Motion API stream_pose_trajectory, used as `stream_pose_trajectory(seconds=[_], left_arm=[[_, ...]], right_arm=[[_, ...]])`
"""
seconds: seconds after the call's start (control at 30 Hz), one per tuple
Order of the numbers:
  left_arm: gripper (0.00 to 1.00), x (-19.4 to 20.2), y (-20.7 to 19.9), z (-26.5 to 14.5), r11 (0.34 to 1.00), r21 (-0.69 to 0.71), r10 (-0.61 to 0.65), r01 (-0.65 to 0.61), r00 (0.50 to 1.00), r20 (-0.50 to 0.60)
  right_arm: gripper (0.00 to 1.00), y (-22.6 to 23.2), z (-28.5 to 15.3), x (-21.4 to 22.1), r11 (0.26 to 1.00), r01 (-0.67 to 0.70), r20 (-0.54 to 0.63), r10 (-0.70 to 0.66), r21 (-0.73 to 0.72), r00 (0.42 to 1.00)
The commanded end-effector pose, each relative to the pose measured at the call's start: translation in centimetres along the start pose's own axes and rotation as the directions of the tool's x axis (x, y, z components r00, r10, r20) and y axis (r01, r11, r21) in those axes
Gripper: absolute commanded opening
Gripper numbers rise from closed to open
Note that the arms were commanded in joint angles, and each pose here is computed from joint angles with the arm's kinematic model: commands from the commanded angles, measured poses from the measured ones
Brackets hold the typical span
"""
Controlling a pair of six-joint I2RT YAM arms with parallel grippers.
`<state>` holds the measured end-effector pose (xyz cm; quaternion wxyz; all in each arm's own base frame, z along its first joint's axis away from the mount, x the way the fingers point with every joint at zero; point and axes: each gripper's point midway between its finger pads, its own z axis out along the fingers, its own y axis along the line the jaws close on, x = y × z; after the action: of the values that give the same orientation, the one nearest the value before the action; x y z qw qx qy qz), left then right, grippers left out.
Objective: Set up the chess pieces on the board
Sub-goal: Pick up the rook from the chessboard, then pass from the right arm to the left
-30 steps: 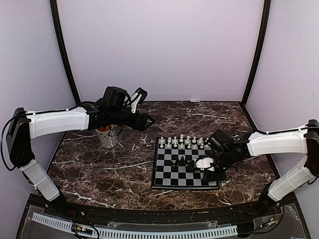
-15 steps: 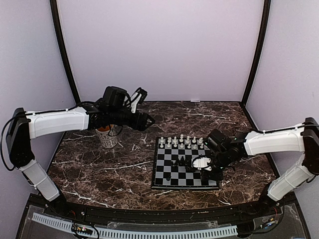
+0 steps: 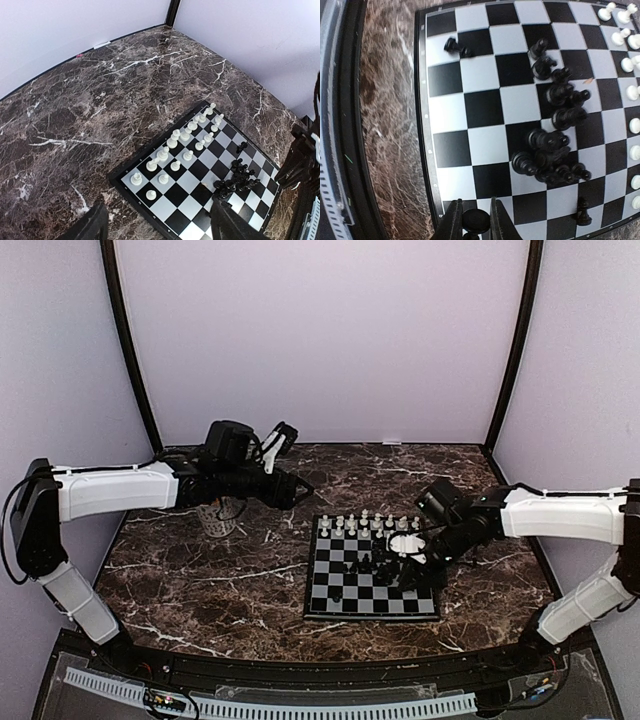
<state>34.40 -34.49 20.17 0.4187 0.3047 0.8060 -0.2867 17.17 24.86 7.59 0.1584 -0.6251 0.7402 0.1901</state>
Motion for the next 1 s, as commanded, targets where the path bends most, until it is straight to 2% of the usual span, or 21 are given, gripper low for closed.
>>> stream_pose_trajectory(seconds=[0.0, 0.17, 0.27, 0.43, 0.6, 0.63, 0.67, 0.7, 0.73, 0.77, 0.8, 0.83, 0.9, 0.97], left_arm=[[0.72, -3.8, -3.5, -3.1, 0.989, 0.006, 0.146, -0.151, 0.969, 0.2], [0.7, -6.4, -6.7, -7.7, 0.961, -0.108, 0.275, -0.253, 0.88, 0.388], [0.69, -8.0, -6.2, -10.4, 0.954, -0.234, 0.284, -0.187, 0.815, 0.505], [0.69, -10.3, -6.3, -13.8, 0.96, -0.279, 0.226, -0.036, 0.689, 0.688], [0.66, -11.6, -7.6, -13.1, 0.955, -0.295, 0.223, 0.011, 0.63, 0.744], [0.66, -12.3, -7.6, -13.8, 0.955, -0.294, 0.211, 0.044, 0.595, 0.776], [0.66, -12.0, -7.7, -12.9, 0.954, -0.294, 0.206, 0.053, 0.597, 0.776], [0.65, -12.7, -7.7, -13.7, 0.957, -0.274, 0.179, 0.093, 0.553, 0.814], [0.63, -12.4, -8.1, -12.8, 0.959, -0.269, 0.174, 0.095, 0.553, 0.815], [0.61, -13.2, -8.3, -13.6, 0.96, -0.255, 0.163, 0.118, 0.506, 0.847], [0.58, -12.9, -8.9, -12.7, 0.96, -0.259, 0.17, 0.109, 0.509, 0.844], [0.56, -13.7, -9.4, -13.4, 0.958, -0.263, 0.18, 0.117, 0.469, 0.865], [0.54, -14.1, -10.6, -12.9, 0.953, -0.284, 0.21, 0.105, 0.445, 0.87], [0.54, -14.1, -11.5, -11.7, 0.947, -0.306, 0.235, 0.093, 0.447, 0.863]], right_arm=[[0.14, -0.7, -4.1, -5.3, 0.99, -0.091, 0.195, 0.11, -0.106, 0.975], [0.14, -2.4, -8.9, -12.0, 0.981, -0.135, 0.36, 0.178, -0.14, 0.916], [0.14, -3.5, -11.5, -15.7, 0.981, -0.127, 0.447, 0.179, -0.144, 0.876], [0.14, -5.6, -15.4, -21.5, 0.975, -0.136, 0.568, 0.214, -0.177, 0.794], [0.15, -7.8, -18.5, -25.3, 0.934, -0.191, 0.664, 0.35, -0.302, 0.661], [0.15, -8.3, -19.3, -26.2, 0.931, -0.188, 0.692, 0.36, -0.313, 0.626], [0.15, -8.5, -20.1, -26.9, 0.925, -0.185, 0.706, 0.374, -0.333, 0.602], [0.15, -8.7, -20.5, -27.6, 0.917, -0.18, 0.71, 0.39, -0.355, 0.586], [0.15, -8.9, -20.9, -28.1, 0.911, -0.175, 0.713, 0.402, -0.372, 0.575], [0.15, -9.1, -21.1, -28.5, 0.904, -0.18, 0.712, 0.418, -0.387, 0.564], [0.15, -9.3, -21.2, -28.8, 0.898, -0.189, 0.712, 0.432, -0.398, 0.554], [0.15, -9.4, -21.3, -29.0, 0.893, -0.192, 0.712, 0.443, -0.408, 0.545], [0.15, -9.6, -21.3, -29.2, 0.879, -0.198, 0.705, 0.468, -0.434, 0.533], [0.14, -9.7, -21.4, -29.5, 0.869, -0.197, 0.702, 0.486, -0.455, 0.52]])
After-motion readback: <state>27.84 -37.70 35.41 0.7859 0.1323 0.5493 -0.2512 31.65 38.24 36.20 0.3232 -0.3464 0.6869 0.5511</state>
